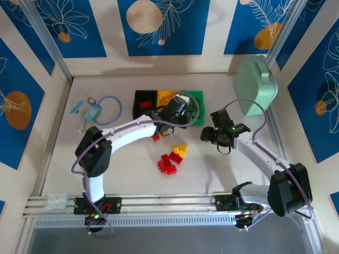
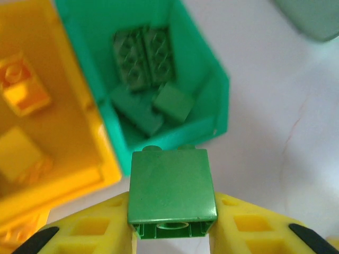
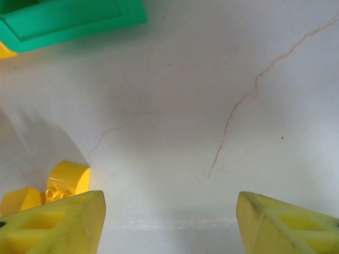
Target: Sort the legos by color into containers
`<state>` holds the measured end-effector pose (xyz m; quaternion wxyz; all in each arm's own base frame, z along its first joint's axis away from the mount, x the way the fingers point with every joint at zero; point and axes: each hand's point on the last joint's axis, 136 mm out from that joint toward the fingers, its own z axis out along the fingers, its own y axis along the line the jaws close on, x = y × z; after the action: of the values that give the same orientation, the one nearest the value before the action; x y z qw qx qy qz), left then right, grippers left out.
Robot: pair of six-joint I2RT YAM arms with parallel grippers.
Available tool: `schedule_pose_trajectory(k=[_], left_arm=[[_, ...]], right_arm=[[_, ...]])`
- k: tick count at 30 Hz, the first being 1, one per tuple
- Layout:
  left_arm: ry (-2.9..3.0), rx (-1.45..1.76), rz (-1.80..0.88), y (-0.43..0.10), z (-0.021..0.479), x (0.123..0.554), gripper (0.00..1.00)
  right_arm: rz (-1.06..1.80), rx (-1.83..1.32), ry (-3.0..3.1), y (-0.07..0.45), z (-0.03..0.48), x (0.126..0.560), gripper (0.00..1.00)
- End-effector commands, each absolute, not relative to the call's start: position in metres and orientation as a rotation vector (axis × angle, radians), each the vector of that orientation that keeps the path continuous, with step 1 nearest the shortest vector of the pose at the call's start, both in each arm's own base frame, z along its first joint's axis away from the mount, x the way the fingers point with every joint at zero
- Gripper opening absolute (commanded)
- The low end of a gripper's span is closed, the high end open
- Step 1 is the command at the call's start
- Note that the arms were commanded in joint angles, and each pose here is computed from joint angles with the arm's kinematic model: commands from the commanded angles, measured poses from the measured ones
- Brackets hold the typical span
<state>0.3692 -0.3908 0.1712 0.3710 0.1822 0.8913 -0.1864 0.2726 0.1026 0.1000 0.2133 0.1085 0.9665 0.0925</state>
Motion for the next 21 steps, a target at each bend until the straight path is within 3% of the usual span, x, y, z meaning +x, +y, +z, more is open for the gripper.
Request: schedule_pose_trajectory(k=[1, 16, 18, 21], left_arm=[[2.311, 0.539, -0.460, -0.400, 0.161, 0.385, 0.35], [2.332, 0.524, -0.465, -0.420, 0.149, 0.448, 0.37], [2.334, 0.529, -0.447, -0.420, 0.148, 0.453, 0.42], [2.324, 0.539, -0.416, -0.419, 0.157, 0.458, 0.59]], right_arm=[[0.294, 0.324, 2.691, 0.104, 0.099, 0.265, 0.67], [0.331, 0.310, 2.657, 0.106, 0.105, 0.263, 0.67], [0.336, 0.309, 2.654, 0.106, 0.106, 0.263, 0.67], [0.348, 0.298, 2.653, 0.108, 0.105, 0.262, 0.67]])
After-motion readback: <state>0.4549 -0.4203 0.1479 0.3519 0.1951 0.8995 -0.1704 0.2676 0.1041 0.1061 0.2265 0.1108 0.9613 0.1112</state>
